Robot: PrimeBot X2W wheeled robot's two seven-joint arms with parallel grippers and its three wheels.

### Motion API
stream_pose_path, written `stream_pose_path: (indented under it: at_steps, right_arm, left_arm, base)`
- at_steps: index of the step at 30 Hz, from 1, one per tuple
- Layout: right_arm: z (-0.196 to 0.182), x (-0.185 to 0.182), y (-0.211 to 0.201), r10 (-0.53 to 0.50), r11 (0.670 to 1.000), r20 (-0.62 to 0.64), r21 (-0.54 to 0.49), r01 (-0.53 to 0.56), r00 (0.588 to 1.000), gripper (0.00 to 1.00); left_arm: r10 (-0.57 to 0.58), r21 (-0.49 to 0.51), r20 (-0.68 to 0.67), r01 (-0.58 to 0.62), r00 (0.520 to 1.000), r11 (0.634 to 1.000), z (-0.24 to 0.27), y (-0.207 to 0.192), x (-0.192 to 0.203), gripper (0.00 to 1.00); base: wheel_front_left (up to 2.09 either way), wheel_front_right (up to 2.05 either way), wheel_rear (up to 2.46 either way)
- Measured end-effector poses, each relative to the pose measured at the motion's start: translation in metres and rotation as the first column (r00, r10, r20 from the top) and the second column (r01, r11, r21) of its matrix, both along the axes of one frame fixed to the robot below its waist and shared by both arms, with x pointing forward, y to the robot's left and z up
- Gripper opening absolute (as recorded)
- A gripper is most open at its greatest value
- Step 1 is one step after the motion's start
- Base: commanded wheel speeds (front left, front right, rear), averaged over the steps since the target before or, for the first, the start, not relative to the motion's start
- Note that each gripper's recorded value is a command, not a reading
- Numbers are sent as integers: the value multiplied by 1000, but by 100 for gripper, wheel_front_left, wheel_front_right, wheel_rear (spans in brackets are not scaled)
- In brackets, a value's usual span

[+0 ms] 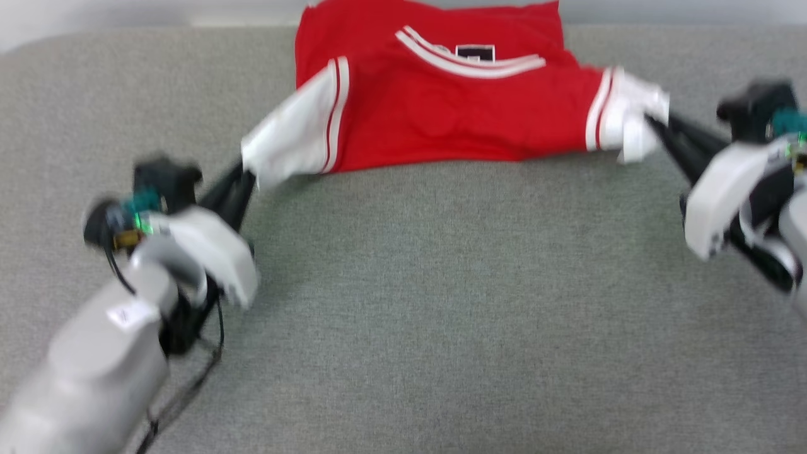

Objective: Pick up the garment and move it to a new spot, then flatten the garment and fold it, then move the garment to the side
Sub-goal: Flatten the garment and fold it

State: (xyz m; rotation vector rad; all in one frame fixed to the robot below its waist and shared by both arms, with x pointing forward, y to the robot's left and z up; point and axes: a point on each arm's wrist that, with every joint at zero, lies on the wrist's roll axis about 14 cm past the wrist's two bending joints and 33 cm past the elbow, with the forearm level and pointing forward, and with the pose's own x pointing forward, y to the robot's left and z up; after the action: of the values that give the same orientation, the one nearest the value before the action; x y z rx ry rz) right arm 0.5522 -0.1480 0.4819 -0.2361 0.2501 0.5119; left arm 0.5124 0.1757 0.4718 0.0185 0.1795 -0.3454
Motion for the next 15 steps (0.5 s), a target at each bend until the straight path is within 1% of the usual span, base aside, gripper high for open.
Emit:
stream_pose_path:
  at_steps: [5, 8, 10, 15]
  right_arm:
    - [-28, -59, -23, -16, 1000, -103, -17, 14, 995, 0]
    - [-44, -95, -33, -23, 999, -163, -35, 17, 986, 0]
    - [-50, -114, -43, -37, 998, -180, -46, 29, 983, 0]
    - [-63, -162, -56, -74, 997, -232, -16, 72, 970, 0]
  left_arm:
    - [44, -24, -124, -47, 991, 999, -33, 9, -63, 0]
    - [58, 0, -201, -60, 978, 998, -53, 16, -102, 0]
    - [76, 23, -229, -73, 971, 997, -60, 23, -123, 0]
    - [134, 8, -266, -137, 954, 991, -66, 31, -162, 0]
  base:
    - [0, 0, 0]
    - [0, 0, 0]
    - [0, 0, 0]
    - [0, 0, 0]
